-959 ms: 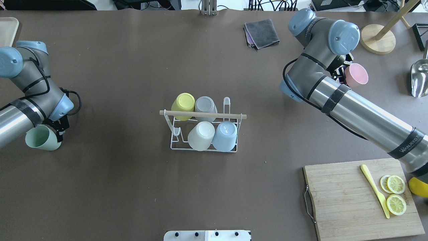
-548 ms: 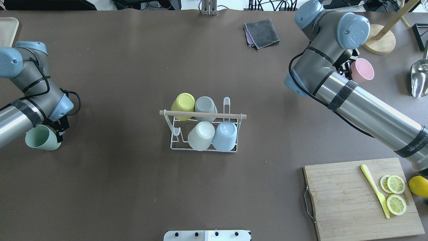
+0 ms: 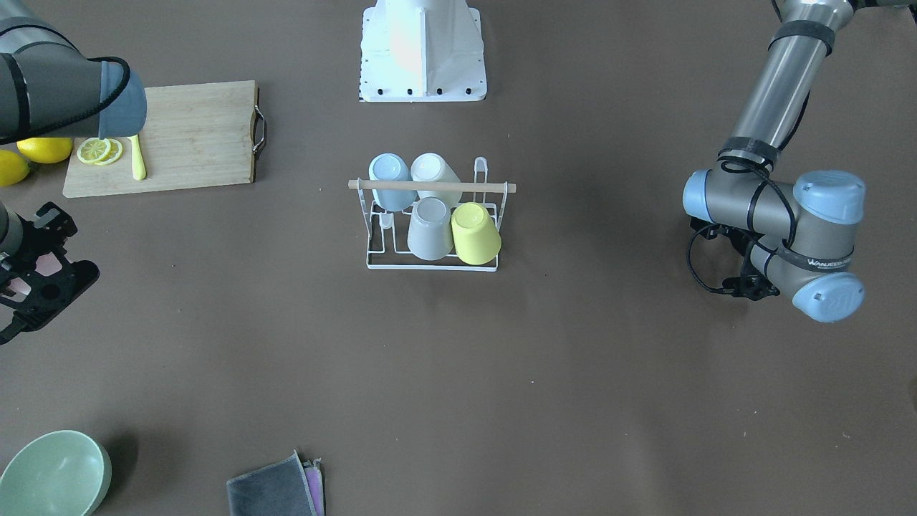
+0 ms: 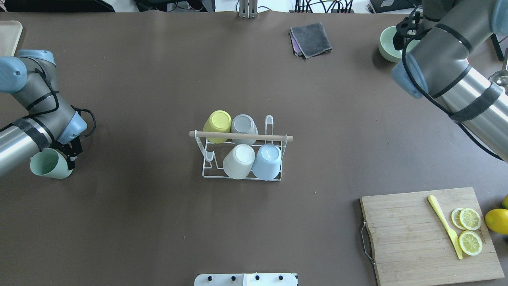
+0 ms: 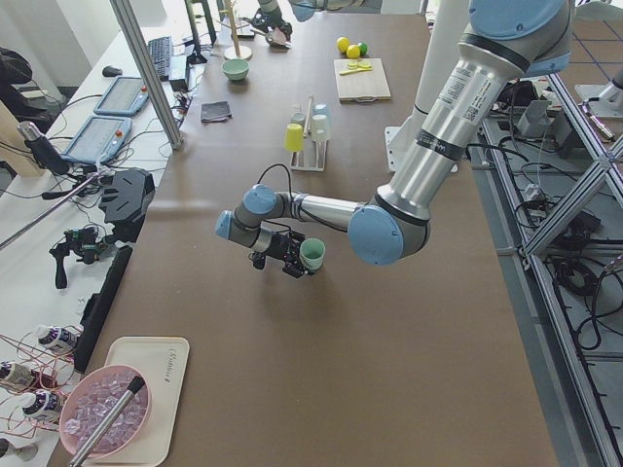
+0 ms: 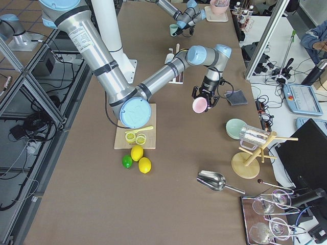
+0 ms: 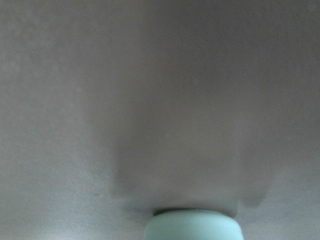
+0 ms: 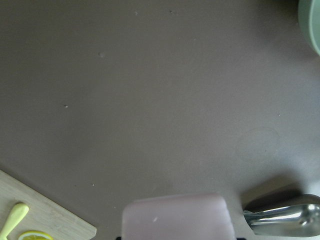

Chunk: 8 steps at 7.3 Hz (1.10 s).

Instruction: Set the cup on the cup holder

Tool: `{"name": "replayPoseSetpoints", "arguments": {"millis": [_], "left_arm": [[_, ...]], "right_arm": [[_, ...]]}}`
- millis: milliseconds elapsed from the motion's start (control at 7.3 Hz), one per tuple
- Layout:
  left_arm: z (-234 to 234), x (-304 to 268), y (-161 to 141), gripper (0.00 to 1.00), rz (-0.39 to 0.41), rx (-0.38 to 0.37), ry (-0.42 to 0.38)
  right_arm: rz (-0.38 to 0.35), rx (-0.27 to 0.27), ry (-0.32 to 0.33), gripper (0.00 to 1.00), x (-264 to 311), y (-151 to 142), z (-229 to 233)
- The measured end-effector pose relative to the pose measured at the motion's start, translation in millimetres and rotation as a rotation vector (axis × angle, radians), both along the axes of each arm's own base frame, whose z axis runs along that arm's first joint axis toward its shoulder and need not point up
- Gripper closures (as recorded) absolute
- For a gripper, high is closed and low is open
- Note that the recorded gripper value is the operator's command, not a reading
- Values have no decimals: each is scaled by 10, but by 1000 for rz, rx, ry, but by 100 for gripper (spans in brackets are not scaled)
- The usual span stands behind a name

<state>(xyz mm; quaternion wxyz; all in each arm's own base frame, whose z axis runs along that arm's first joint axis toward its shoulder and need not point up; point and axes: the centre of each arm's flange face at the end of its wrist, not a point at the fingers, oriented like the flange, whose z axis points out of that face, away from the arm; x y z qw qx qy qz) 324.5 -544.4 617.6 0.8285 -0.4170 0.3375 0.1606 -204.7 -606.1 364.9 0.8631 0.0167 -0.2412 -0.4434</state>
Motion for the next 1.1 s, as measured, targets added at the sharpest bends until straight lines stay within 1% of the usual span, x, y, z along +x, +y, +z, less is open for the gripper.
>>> {"name": "replayPoseSetpoints", "arguments": {"millis": [137, 274, 411, 548, 685, 822, 959, 1096], "left_arm": [[-3, 2, 2, 2, -1, -3, -1], [-4, 8, 9, 2, -1, -8, -4], [-6, 19, 17, 2, 0, -11, -5], [-7, 33, 26, 2, 3, -12, -5], [-8, 42, 32, 5, 4, -13, -5], [-8, 47, 35, 31, 4, -13, -5], [-9, 54, 38, 71, 5, -13, -4], [-11, 60, 41, 93, 7, -12, -4]], "right_arm": [[67, -17, -91, 100, 136, 103, -107], [97, -4, -178, 100, 207, 193, -151], [108, 25, -260, 100, 236, 242, -158], [114, 35, -335, 100, 261, 278, -142], [109, 40, -398, 100, 269, 305, -98], [94, 69, -458, 100, 247, 294, -34], [77, 115, -507, 100, 218, 262, 32], [57, 171, -546, 100, 198, 238, 71]]}}
